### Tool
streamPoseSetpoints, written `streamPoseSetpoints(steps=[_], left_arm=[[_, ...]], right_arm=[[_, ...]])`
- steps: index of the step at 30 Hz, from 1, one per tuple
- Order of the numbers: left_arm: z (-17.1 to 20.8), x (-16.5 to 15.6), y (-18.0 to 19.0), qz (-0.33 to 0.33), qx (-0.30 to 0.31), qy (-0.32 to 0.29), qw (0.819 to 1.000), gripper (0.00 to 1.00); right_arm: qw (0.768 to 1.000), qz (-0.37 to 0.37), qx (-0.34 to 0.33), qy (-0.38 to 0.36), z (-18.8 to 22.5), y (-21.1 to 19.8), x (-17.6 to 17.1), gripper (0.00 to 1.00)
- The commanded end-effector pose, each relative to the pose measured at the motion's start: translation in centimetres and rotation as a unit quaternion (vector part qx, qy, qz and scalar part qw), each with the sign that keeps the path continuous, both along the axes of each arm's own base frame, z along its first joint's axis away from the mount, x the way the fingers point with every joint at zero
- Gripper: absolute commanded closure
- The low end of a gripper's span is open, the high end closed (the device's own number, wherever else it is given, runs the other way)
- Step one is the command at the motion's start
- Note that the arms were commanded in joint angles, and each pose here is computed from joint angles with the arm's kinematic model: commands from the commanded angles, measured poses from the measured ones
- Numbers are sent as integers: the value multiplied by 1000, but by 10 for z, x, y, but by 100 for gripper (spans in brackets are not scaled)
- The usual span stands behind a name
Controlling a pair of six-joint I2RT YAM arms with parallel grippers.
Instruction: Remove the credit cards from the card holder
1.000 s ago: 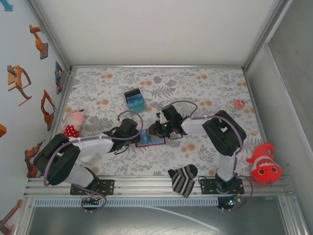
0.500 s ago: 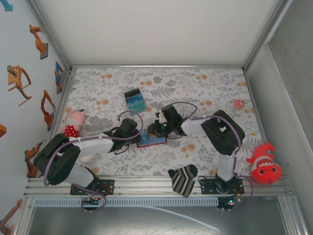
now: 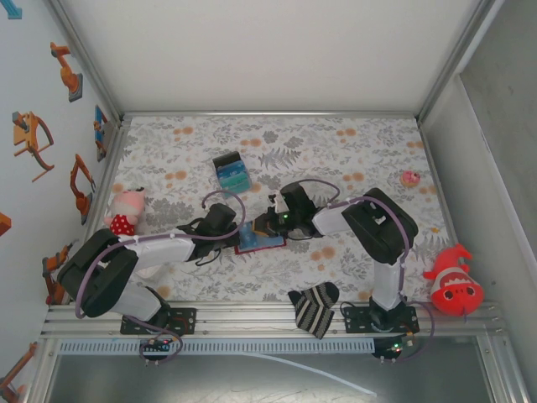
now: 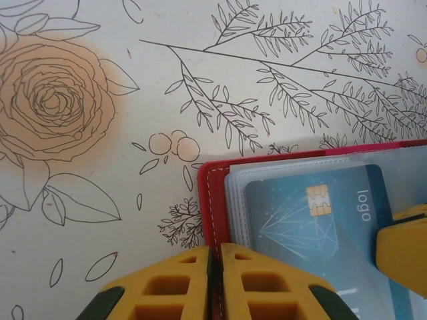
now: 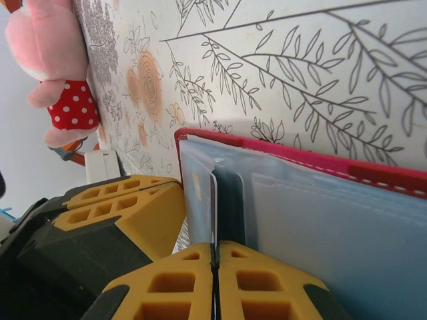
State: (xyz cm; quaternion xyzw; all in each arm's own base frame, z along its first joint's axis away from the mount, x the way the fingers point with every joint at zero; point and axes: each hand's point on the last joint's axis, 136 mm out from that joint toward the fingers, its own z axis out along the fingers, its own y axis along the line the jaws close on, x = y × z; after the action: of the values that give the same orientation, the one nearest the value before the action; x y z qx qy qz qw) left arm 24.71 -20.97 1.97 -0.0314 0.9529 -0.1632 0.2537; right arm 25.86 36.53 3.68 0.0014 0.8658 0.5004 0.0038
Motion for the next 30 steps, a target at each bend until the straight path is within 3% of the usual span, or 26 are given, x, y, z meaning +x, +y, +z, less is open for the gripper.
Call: streamPoseSetpoints(steps=[1,8,24,28,30], left_arm=[[-8,-7,1,1,2,19,1000,91],[-10,-7,1,4,5,22,1000,94],[-11,-6,2,7,6,24,1000,96],[-7,-5,0,5,1,20,1000,96],[-4,-4,-2,4,-2,16,1000,95]], right_arm=[[1000,-8,11,-7,5,-5,3,93],[999,-3,32,-14,16,-4,3,85],[999,-13,50,-12,21,-9,6,83],[999,-13,51,-13,21,-10,6,86],[999,-12,51,-12,20,-9,6,92]])
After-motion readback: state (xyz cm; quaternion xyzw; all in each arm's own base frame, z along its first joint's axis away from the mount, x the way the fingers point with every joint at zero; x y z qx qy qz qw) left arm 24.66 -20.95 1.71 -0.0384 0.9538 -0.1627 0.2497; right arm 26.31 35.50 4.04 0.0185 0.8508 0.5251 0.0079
